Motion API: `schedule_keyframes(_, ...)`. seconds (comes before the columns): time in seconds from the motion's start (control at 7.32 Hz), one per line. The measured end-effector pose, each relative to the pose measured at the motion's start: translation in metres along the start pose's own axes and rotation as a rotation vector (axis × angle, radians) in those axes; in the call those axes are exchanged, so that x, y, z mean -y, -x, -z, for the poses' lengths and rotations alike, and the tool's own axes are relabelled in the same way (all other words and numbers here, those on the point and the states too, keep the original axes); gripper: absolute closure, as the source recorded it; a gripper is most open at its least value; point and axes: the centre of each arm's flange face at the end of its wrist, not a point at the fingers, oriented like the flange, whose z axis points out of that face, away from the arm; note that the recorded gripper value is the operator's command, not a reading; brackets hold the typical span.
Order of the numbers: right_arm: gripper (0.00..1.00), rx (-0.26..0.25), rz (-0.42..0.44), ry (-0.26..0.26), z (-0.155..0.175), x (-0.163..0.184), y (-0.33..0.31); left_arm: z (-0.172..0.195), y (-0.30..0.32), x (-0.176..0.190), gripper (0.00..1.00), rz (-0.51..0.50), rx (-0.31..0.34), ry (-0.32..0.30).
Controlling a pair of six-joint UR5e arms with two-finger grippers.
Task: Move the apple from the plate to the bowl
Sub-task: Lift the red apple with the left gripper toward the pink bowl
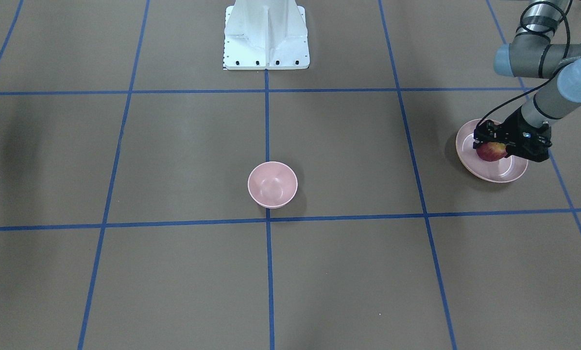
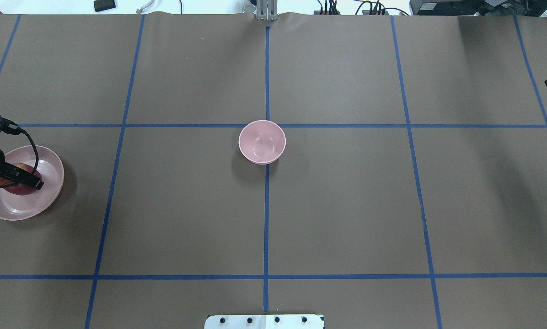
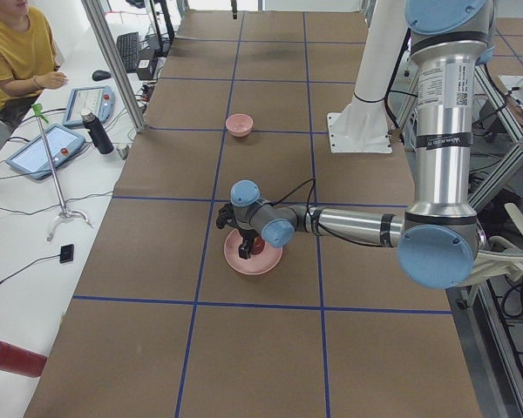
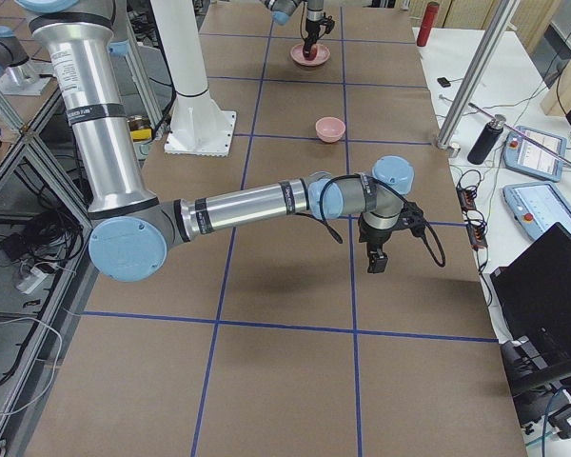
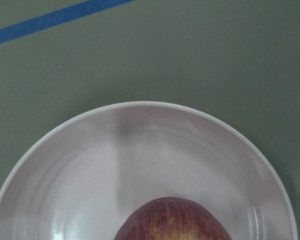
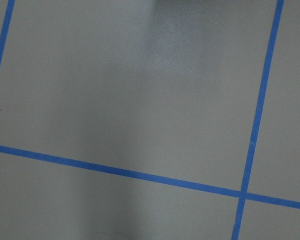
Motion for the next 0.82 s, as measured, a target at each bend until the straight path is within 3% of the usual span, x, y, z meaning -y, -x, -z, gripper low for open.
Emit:
schedule_keyframes(0.41, 0.0, 0.0, -0.002, -0.001, 0.001, 0.0, 0.001, 0.032, -0.033, 0.012, 1.0, -0.02, -0.039, -0.064)
schedule_keyframes(0.82, 0.0, 0.0, -0.004, -0.001, 0.0, 0.0, 0.0, 0.082, -0.124, 0.092, 1.0, 0.155, -0.1, -0.137)
